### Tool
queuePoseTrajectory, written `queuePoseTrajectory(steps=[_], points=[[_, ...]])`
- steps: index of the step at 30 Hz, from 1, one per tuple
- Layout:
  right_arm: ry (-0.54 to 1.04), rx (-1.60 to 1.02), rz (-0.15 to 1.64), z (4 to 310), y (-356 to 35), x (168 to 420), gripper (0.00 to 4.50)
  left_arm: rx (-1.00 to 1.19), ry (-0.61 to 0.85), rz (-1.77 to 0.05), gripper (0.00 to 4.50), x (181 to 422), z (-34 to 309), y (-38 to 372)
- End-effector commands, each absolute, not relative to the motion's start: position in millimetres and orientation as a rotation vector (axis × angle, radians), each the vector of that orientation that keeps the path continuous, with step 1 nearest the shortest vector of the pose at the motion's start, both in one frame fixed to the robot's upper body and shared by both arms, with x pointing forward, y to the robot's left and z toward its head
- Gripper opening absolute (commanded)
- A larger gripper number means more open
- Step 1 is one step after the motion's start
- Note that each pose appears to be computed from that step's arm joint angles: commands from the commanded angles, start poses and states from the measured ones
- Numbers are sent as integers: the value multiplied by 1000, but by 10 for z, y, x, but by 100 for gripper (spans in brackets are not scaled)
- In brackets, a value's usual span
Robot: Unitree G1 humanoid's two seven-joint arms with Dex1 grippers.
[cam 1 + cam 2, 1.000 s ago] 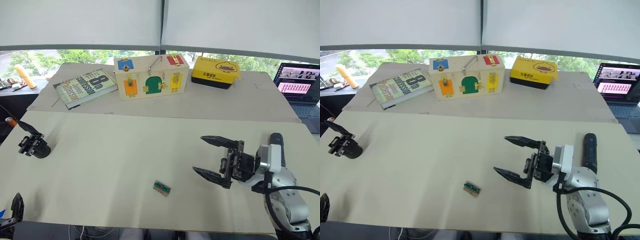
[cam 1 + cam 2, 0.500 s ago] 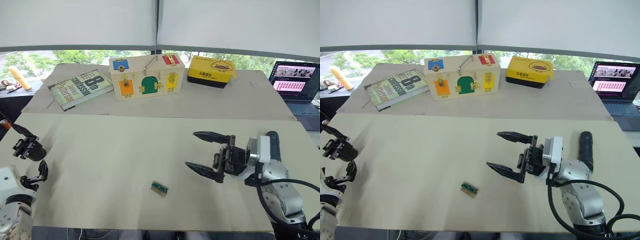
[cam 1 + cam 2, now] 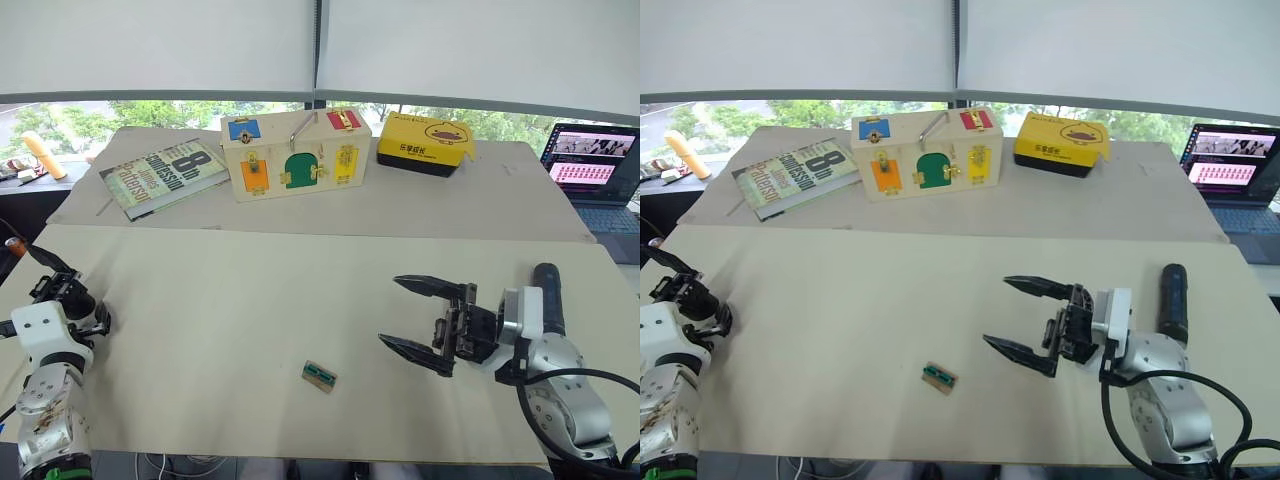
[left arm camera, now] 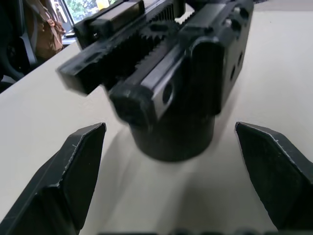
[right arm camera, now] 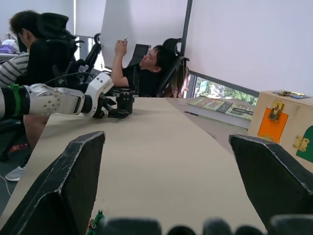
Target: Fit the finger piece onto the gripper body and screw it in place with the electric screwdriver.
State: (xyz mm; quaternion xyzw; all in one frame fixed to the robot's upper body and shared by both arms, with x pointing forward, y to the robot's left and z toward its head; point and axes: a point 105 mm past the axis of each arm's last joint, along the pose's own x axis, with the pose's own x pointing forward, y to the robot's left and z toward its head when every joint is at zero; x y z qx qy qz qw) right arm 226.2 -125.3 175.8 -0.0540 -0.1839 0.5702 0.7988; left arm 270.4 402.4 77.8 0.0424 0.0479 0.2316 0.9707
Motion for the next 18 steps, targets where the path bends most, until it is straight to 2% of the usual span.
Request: queuePoseTrajectory(steps=[1, 9, 10, 11, 14, 18], points=[[-438, -152, 1212, 1804, -1320, 2220, 446, 106, 98, 472, 450, 2754, 755, 4080], [-429, -169, 1198, 1721, -1385, 2181, 446, 59, 104, 450, 450, 2869, 657, 4044], [-432, -170, 1190, 1718, -1393, 2178, 450, 55, 103, 451, 396, 2867, 651, 4049], [-435, -171, 1184, 1717, -1398, 2176, 450, 53, 101, 452, 375, 2864, 649, 4055], [-418, -161, 1173, 1632, -1428, 2126, 450, 59, 94, 456, 232, 2859, 640, 4085], [-392, -157, 1193, 1550, -1435, 2068, 450, 61, 56, 462, 229, 2845, 681, 4135]])
